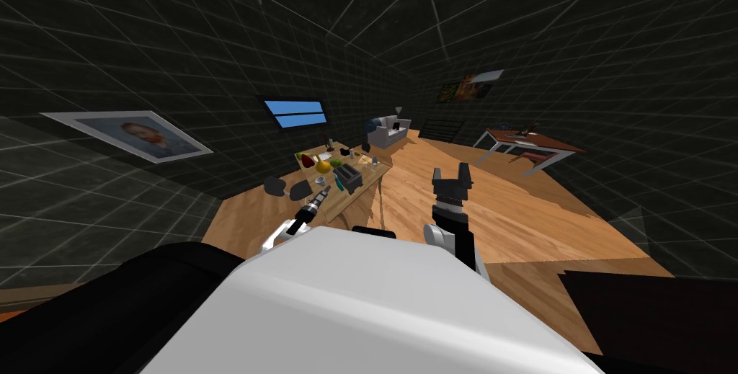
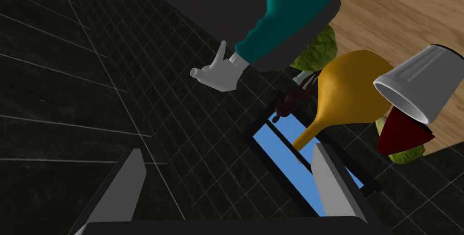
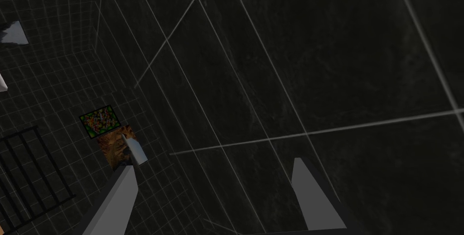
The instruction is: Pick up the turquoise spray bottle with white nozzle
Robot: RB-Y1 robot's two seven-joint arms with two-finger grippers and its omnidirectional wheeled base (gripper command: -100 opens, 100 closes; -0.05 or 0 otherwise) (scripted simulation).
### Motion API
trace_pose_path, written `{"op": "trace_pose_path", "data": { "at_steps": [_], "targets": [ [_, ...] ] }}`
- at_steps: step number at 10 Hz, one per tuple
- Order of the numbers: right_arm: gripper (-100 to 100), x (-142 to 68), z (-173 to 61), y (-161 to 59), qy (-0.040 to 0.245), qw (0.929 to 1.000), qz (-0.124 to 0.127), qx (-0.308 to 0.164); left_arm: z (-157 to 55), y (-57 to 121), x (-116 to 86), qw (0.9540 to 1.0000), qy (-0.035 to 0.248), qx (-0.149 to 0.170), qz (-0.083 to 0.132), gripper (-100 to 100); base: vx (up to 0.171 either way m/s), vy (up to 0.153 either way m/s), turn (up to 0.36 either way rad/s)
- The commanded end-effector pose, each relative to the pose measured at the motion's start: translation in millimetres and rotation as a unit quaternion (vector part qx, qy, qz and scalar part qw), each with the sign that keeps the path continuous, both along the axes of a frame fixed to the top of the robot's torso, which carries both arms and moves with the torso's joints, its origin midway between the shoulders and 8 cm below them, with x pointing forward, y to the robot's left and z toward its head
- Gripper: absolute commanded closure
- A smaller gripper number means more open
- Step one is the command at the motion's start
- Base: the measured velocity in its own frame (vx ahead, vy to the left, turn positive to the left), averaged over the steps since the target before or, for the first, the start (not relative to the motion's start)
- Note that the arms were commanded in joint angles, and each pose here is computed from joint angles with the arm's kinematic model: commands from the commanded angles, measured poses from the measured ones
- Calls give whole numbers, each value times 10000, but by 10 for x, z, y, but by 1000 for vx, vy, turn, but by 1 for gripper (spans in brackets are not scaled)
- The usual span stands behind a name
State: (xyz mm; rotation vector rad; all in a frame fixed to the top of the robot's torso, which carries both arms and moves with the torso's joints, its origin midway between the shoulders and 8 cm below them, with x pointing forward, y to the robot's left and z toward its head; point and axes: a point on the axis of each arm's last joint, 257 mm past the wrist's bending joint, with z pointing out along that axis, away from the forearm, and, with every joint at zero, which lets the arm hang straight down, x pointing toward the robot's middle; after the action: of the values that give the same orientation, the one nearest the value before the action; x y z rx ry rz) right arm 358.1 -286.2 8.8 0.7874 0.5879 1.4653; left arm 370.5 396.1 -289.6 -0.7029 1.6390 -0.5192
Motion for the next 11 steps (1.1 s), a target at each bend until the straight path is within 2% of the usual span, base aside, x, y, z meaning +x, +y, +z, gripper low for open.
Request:
{"op": "trace_pose_path", "data": {
  "at_steps": [1, 2, 4, 7, 9, 10, 11],
  "targets": [
    [0, 0, 0, 0, 0, 10000, 0, 0, -121, 143, -2, 9993, 210, 305, 19, -100, 45, -31, -60],
    [0, 0, 0, 0, 0, 10000, 0, 0, -153, 197, 13, 9988, 271, 414, 27, -100, 49, -50, -38],
    [0, 0, 0, 0, 0, 10000, 0, 1, -238, 431, 103, 9954, 466, 835, 91, -100, 86, -91, -49],
    [0, 0, 0, 0, 0, 10000, 0, 1, -265, 652, 217, 9912, 586, 1168, 191, -100, 76, -81, -24],
    [0, 0, 0, 0, 0, 10000, 0, 1, -261, 790, 312, 9884, 632, 1349, 282, -100, 60, -106, -20],
    [0, 0, 0, 0, 0, 10000, 0, 1, -258, 740, 287, 9896, 609, 1282, 240, -100, 32, -69, 4],
    [0, 0, 0, 0, -1, 10000, 0, 0, -259, 751, 292, 9894, 617, 1292, 251, 0, 6, -12, 2]
  ]
}}
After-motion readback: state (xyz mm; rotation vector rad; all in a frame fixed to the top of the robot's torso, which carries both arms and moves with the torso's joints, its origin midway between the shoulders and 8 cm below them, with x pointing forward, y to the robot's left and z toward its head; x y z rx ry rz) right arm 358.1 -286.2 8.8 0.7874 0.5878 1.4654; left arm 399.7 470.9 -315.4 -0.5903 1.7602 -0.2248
